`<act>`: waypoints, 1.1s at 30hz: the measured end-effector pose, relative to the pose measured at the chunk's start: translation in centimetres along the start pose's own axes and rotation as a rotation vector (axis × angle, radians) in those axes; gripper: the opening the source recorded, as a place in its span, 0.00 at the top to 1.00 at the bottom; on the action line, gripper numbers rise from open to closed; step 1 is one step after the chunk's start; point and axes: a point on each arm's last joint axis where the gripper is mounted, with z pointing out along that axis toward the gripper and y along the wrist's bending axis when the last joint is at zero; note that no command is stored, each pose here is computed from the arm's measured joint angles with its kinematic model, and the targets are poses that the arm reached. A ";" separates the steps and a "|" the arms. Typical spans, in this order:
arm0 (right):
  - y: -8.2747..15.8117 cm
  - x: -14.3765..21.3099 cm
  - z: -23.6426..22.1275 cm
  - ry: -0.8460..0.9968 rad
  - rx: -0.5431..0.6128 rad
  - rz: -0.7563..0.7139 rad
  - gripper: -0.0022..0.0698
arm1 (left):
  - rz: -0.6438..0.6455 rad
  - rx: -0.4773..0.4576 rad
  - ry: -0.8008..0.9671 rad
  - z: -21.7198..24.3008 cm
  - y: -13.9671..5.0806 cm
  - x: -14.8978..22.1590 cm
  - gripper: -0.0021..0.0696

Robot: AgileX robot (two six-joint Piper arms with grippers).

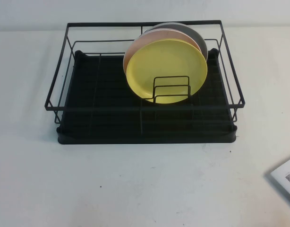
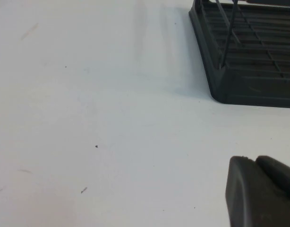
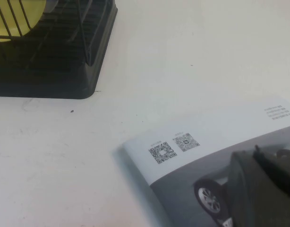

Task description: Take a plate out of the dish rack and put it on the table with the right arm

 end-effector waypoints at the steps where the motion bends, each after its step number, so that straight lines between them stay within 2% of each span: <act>1: 0.0 0.0 0.0 0.000 0.000 0.000 1.00 | 0.000 0.000 0.000 0.0 0.0 0.0 0.98; 33: 0.1 0.0 0.0 -0.001 -0.006 0.017 1.00 | 0.000 0.000 0.000 0.0 0.0 0.0 0.98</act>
